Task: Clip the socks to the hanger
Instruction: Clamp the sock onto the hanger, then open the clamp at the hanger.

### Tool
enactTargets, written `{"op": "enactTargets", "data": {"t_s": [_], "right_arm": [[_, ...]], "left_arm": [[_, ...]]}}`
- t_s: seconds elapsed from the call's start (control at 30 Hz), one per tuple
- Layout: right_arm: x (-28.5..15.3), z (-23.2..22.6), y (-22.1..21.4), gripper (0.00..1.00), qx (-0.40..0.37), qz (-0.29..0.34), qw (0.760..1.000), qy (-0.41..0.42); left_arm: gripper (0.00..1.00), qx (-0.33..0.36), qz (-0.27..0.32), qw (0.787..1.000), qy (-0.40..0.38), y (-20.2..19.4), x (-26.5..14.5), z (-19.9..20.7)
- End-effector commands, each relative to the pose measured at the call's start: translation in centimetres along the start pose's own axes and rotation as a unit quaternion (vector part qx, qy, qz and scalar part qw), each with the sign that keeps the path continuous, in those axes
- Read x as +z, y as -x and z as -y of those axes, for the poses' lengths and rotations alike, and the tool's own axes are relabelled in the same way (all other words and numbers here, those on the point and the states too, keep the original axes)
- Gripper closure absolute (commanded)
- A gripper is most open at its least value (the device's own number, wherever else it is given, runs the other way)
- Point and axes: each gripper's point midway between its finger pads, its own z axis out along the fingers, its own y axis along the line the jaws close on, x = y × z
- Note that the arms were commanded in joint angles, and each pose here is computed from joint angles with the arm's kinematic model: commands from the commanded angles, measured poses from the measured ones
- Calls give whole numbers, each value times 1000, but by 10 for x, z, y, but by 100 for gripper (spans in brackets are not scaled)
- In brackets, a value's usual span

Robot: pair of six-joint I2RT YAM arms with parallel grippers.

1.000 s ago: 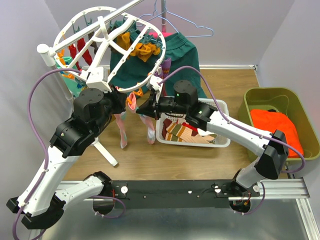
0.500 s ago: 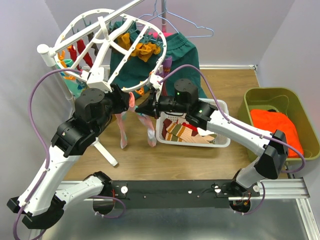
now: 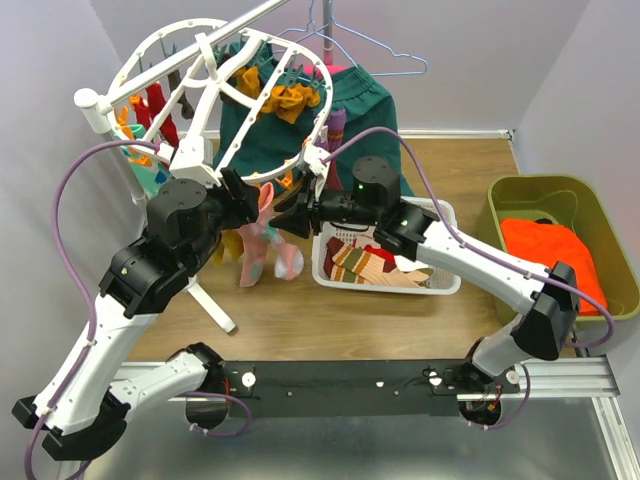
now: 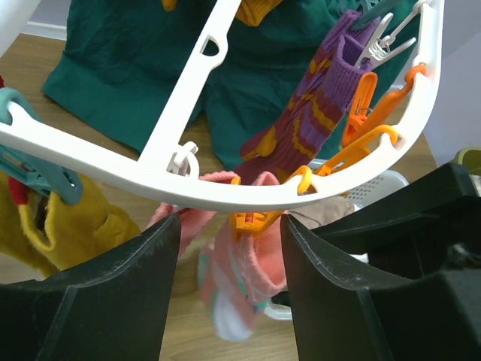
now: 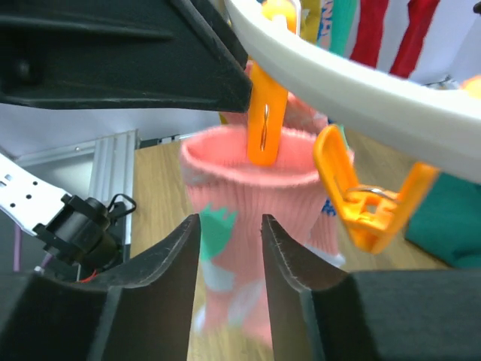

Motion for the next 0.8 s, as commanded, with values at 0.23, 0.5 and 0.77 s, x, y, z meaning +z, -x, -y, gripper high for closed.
{"op": "enactTargets", "data": {"t_s": [0.23,0.5,0.77], "right_arm": [[-57,36,19,41,-33,-7,992,-120],[-67,57,35,39,-6,43,997,-59],[-51,59,47,36,-7,67,997,28]], "left_arm": [[40,-13,29,999,43,14,-13,-20],[41,-14,17,1000,18,14,-18,-11],[41,-14,13,1000,14,13,-21,-10]]}}
